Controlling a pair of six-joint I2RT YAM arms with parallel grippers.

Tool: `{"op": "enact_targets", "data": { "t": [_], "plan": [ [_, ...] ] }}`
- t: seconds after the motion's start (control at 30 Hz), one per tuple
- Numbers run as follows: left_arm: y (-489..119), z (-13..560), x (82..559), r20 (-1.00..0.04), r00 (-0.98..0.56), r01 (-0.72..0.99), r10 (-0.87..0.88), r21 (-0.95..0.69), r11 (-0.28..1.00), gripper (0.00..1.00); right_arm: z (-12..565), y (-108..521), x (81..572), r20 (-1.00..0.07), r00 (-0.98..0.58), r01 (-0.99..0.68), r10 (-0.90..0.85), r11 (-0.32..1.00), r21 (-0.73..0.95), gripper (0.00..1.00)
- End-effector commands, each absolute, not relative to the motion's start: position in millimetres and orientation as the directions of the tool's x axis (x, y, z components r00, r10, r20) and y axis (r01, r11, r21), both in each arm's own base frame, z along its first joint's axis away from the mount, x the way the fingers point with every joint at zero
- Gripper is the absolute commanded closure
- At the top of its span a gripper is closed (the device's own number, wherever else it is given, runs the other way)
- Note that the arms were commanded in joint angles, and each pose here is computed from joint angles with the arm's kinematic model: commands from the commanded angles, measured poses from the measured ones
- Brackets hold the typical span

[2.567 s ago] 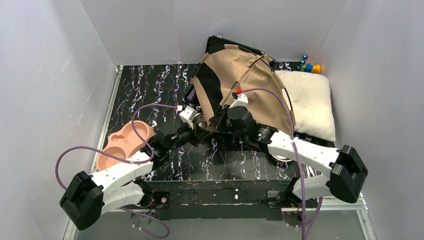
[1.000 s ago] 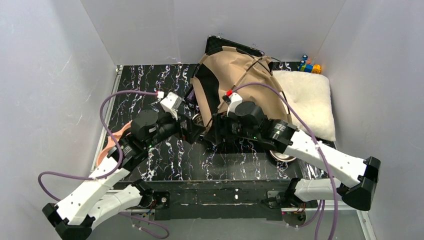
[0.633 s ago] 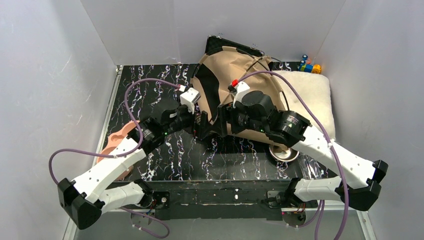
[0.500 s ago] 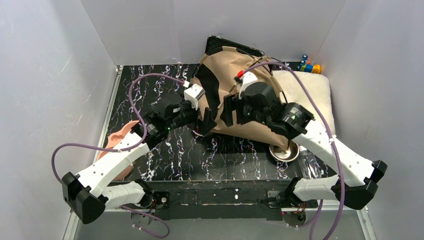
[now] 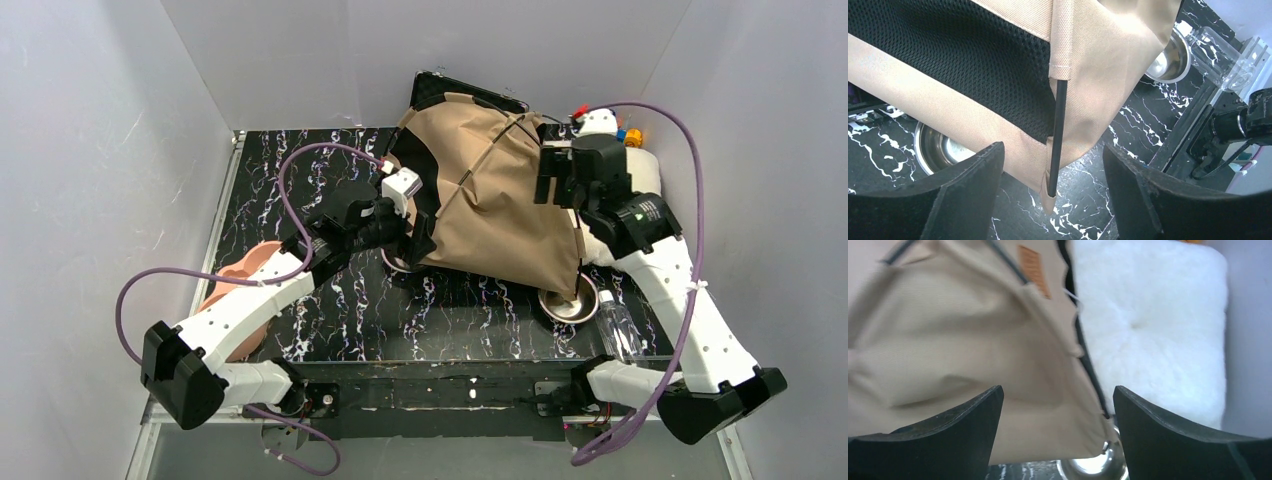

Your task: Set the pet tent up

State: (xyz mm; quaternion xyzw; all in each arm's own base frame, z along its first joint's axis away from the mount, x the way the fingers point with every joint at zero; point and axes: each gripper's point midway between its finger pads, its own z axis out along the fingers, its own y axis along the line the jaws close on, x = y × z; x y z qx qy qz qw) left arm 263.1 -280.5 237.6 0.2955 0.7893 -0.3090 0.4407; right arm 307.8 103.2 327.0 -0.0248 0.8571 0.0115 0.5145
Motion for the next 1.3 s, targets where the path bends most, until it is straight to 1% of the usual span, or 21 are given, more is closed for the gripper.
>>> {"op": "enact_targets", "data": {
  "t": [0.0, 0.07, 0.13, 0.17, 0.23, 0.3, 0.33, 0.47, 0.57, 0.63, 0.7, 0.73, 0.83, 0.97, 1.1, 1.2, 1.27],
  "plan": [
    [-278.3, 239.5, 266.3, -0.886, -0.43, 0.736, 0.171, -0.234, 0.636, 0.31, 313.0, 69.6, 321.9, -0.884, -0.467, 0.019, -0.001, 1.0, -0.011, 0.13],
    [-275.3, 238.1, 269.0, -0.887, -0.434, 0.719, 0.158, -0.236, 0.654, 0.33, 295.1, 73.9, 322.2, -0.866, -0.5, -0.012, 0.009, 1.0, 0.018, 0.13],
    [-268.8, 238.5, 273.8, -0.885, -0.446, 0.685, 0.134, -0.241, 0.688, 0.36, 283.2, 88.5, 320.5, -0.852, -0.523, -0.079, 0.011, 0.995, 0.062, 0.15],
    [-264.1, 240.7, 276.3, -0.886, -0.447, 0.665, 0.121, -0.24, 0.707, 0.35, 276.9, 96.5, 318.9, -0.844, -0.537, -0.111, 0.016, 0.99, 0.089, 0.16],
    [-251.8, 248.6, 281.4, -0.895, -0.439, 0.626, 0.082, -0.239, 0.743, 0.23, 269.6, 115.7, 314.2, -0.823, -0.566, -0.177, 0.04, 0.97, 0.169, 0.21],
    [-236.6, 263.0, 283.9, -0.912, -0.409, 0.593, 0.034, -0.237, 0.769, 0.06, 270.3, 137.0, 306.4, -0.805, -0.588, -0.234, 0.08, 0.936, 0.264, 0.25],
    [-228.6, 272.2, 283.7, -0.923, -0.385, 0.58, 0.013, -0.231, 0.781, 0.02, 274.2, 150.4, 300.5, -0.798, -0.594, -0.27, 0.098, 0.911, 0.313, 0.26],
    [-195.3, 322.8, 271.9, -0.955, -0.291, 0.531, -0.05, -0.205, 0.822, 0.02, 299.0, 203.9, 276.0, -0.817, -0.566, -0.409, 0.111, 0.822, 0.395, 0.27],
    [-178.9, 357.7, 258.7, -0.963, -0.255, 0.513, -0.087, -0.211, 0.832, 0.02, 312.7, 234.4, 263.9, -0.829, -0.554, -0.463, 0.081, 0.797, 0.387, 0.29],
    [-181.6, 365.9, 248.3, -0.962, -0.264, 0.553, -0.071, -0.212, 0.806, 0.02, 319.8, 227.7, 270.1, -0.854, -0.515, -0.41, 0.076, 0.853, 0.323, 0.27],
    [-189.7, 356.5, 242.8, -0.953, -0.303, 0.598, -0.017, -0.204, 0.775, 0.02, 329.2, 203.8, 282.1, -0.882, -0.466, -0.324, 0.075, 0.913, 0.249, 0.18],
    [-191.2, 349.9, 242.1, -0.947, -0.32, 0.603, 0.001, -0.203, 0.771, 0.02, 330.7, 189.6, 287.9, -0.889, -0.453, -0.282, 0.067, 0.935, 0.214, 0.16],
    [-192.5, 325.4, 251.1, -0.934, -0.355, 0.587, 0.041, -0.188, 0.788, 0.02, 325.3, 147.2, 298.9, -0.883, -0.466, -0.169, 0.057, 0.974, 0.152, 0.15],
    [-190.6, 306.3, 265.2, -0.946, -0.323, 0.563, 0.038, -0.159, 0.811, 0.02, 318.0, 97.9, 304.9, -0.888, -0.457, -0.077, 0.05, 0.993, 0.095, 0.14],
    [-185.7, 293.9, 274.7, -0.952, -0.304, 0.526, 0.011, -0.159, 0.836, 0.02, 306.8, 68.4, 315.2, -0.887, -0.461, -0.062, 0.038, 0.995, 0.075, 0.12],
    [-181.7, 283.3, 278.6, -0.954, -0.301, 0.511, 0.002, -0.16, 0.845, 0.02, 288.6, 71.1, 326.8, -0.871, -0.491, -0.133, 0.011, 0.987, 0.088, 0.12],
    [-177.7, 279.5, 279.7, -0.952, -0.307, 0.498, 0.001, -0.16, 0.852, 0.02, 275.6, 78.8, 334.5, -0.865, -0.501, -0.191, -0.008, 0.976, 0.101, 0.15]
  ]
}}
